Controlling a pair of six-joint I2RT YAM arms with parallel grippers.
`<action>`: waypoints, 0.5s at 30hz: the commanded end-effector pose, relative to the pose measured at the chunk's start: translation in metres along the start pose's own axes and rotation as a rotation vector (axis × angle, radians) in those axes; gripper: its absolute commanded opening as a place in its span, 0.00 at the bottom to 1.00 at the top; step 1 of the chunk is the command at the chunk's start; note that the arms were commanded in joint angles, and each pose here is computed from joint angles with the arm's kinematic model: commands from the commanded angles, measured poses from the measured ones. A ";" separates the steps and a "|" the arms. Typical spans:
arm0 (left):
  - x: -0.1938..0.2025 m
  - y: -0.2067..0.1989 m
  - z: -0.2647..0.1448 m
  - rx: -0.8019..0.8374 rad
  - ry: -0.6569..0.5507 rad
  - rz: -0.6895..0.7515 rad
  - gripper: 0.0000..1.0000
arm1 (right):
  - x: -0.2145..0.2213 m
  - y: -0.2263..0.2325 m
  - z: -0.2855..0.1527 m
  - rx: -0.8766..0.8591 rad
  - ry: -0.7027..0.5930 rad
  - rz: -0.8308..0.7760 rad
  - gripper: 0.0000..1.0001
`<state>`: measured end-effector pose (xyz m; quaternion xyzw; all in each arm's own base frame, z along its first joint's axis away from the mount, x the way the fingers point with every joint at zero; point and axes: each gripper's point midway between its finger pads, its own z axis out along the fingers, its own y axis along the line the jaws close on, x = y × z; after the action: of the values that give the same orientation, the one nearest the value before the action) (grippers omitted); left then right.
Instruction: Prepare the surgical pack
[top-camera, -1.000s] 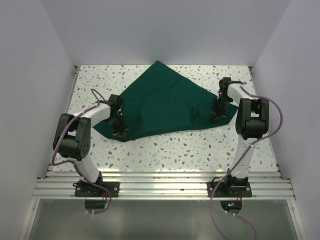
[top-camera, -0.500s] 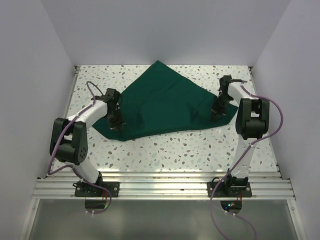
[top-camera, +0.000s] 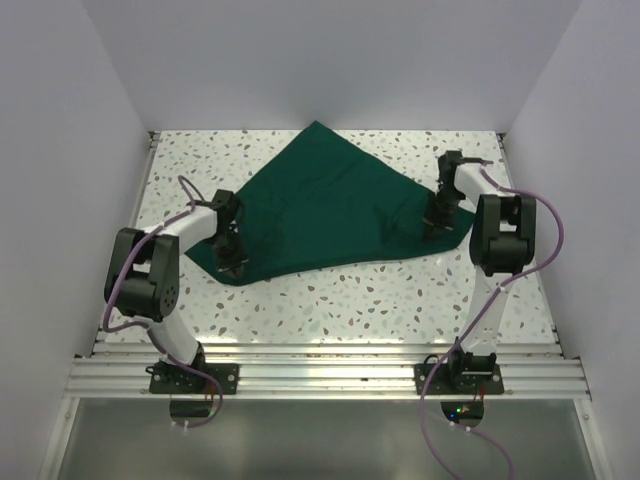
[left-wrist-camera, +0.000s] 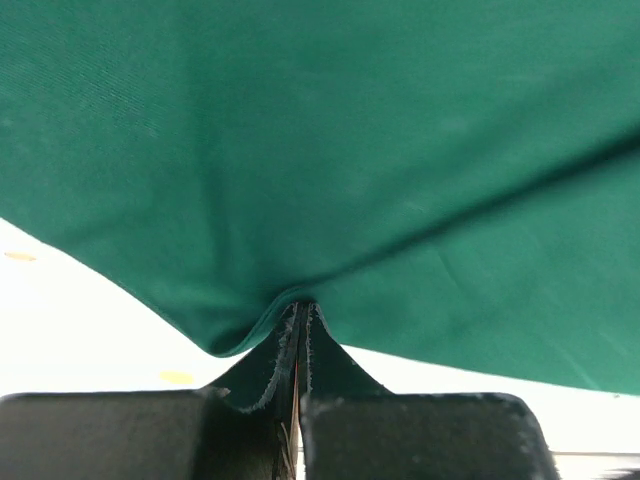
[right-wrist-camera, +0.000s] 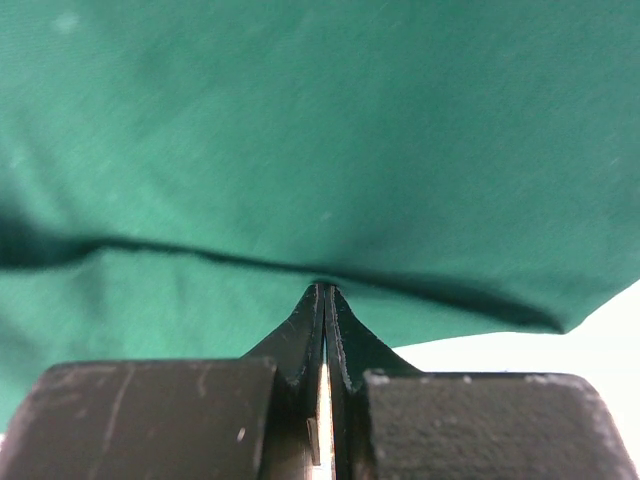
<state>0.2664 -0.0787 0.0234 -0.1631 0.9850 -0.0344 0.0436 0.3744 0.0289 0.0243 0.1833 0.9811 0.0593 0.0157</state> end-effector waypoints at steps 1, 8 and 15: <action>0.000 0.020 0.022 -0.052 0.025 0.008 0.00 | -0.012 -0.010 -0.002 0.065 -0.022 0.007 0.00; -0.066 -0.005 -0.029 -0.005 -0.178 0.020 0.03 | -0.062 -0.024 -0.063 0.027 -0.251 0.134 0.15; -0.090 -0.005 -0.060 -0.023 -0.278 0.036 0.32 | -0.096 -0.067 -0.067 0.139 -0.378 0.287 0.64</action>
<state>0.3359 -0.0656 0.0670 -0.1506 0.9783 -0.0204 0.1407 0.4218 -0.0553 0.0638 0.2966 0.9465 -0.0099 0.1269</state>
